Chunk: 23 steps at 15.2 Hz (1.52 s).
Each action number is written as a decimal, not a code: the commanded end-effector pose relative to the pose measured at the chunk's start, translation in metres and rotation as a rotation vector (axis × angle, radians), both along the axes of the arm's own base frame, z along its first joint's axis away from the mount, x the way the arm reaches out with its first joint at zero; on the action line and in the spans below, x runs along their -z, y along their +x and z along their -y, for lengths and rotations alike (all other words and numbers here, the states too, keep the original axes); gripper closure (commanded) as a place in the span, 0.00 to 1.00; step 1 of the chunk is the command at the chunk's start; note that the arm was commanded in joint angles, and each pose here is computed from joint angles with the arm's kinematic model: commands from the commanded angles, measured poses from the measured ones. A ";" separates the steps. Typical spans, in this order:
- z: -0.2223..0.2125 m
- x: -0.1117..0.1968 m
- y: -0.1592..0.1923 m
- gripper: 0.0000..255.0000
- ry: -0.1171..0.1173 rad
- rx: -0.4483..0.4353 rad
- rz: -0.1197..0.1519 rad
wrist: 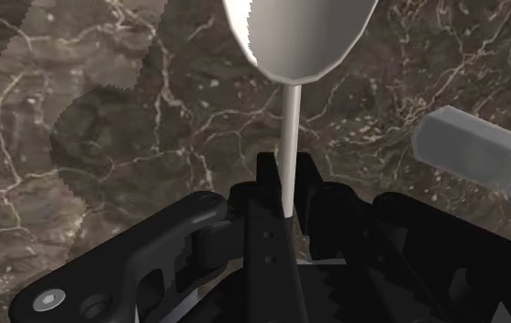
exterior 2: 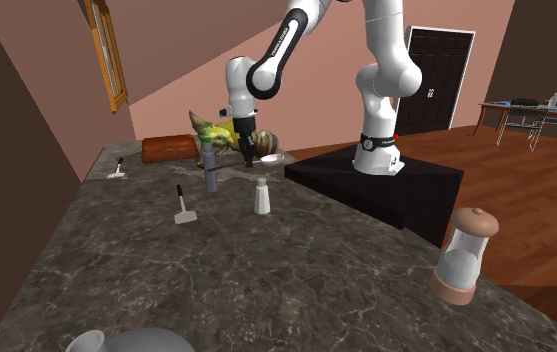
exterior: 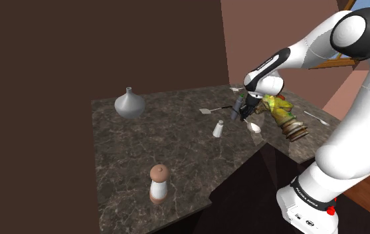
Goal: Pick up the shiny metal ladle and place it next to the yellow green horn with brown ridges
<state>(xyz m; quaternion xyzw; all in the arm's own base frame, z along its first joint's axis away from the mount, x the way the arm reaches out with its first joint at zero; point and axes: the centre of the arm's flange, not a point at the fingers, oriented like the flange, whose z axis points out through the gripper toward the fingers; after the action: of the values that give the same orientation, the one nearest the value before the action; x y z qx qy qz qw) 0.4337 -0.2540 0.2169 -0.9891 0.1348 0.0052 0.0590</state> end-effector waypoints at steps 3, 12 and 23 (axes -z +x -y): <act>0.001 0.021 0.000 1.00 0.000 0.000 0.000; 0.001 0.069 0.000 1.00 0.000 0.000 0.000; 0.001 0.075 0.000 0.00 0.000 0.000 0.000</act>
<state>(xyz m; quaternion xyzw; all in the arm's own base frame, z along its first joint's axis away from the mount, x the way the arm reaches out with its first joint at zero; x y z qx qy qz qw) 0.4334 -0.2550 0.1420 -0.9891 0.1348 0.0050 0.0589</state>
